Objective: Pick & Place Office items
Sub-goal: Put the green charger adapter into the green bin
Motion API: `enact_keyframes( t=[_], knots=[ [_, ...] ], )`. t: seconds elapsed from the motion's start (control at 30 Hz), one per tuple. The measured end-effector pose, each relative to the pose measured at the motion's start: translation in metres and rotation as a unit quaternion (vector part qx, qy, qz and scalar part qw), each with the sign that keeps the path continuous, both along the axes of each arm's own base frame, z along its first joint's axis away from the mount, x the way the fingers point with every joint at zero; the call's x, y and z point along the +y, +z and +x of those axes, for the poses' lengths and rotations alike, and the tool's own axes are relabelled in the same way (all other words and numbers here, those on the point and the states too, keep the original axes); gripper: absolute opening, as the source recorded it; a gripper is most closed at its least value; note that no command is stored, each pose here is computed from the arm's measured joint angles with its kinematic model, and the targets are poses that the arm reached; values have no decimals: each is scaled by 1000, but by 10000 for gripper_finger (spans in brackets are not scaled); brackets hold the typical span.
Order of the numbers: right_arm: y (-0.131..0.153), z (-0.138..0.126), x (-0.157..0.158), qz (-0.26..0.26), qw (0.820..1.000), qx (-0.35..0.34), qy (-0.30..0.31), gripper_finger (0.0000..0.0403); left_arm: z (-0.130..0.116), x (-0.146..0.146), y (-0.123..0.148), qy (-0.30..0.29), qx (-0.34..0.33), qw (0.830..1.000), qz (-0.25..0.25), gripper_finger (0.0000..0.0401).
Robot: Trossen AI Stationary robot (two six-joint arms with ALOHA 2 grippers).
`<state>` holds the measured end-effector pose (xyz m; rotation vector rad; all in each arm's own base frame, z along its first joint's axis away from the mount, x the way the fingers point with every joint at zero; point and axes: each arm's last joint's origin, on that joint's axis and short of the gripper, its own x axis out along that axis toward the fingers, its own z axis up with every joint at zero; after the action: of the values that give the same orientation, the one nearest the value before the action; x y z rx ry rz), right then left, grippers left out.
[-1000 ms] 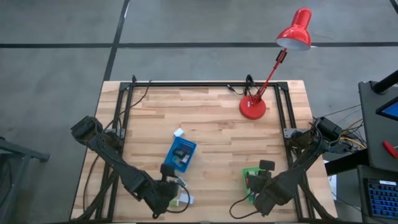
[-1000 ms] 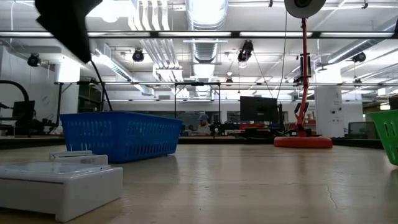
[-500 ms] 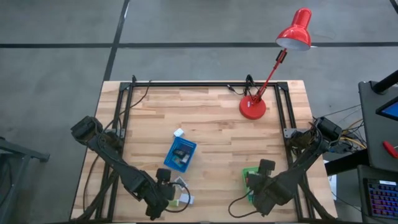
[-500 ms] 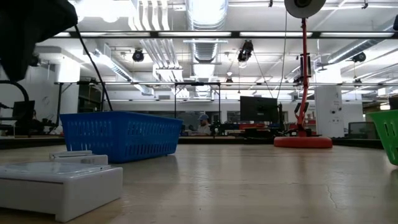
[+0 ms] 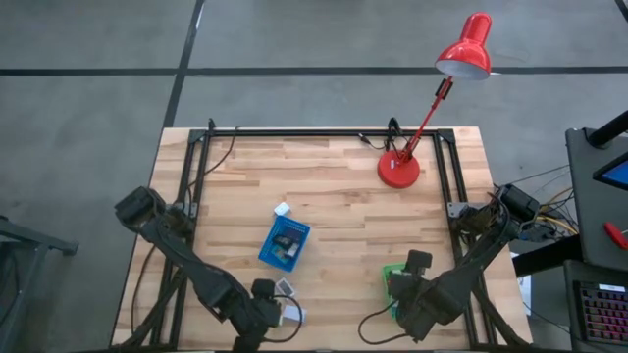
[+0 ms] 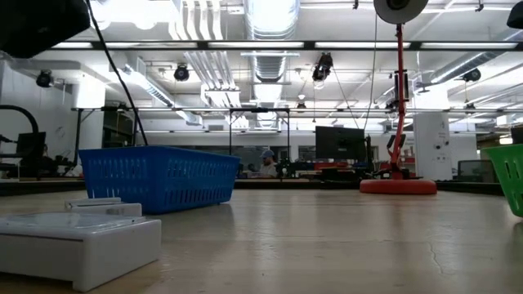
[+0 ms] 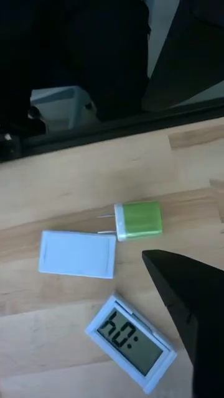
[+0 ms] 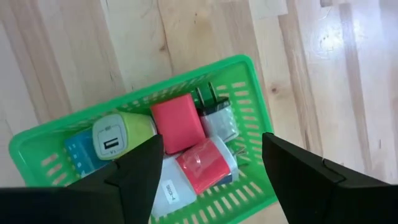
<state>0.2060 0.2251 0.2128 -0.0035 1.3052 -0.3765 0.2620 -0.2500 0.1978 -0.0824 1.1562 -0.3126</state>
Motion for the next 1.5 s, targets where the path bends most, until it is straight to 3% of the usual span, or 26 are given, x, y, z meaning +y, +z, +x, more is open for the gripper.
enact_keyframes(
  t=[0.4, 1.07, 1.5],
  knots=[
    [1, -1, 2, -7, 1000, -15, 5, 262, 4, -5, -30, 22, 33, 999, 28, 390],
    [1, -2, 3, -7, 1000, -18, 6, 262, -1, -13, -46, 61, 22, 996, 68, 387],
    [1, -2, 3, -7, 1000, -18, 6, 262, 0, -13, -46, 66, 9, 995, 74, 294]
  ],
)
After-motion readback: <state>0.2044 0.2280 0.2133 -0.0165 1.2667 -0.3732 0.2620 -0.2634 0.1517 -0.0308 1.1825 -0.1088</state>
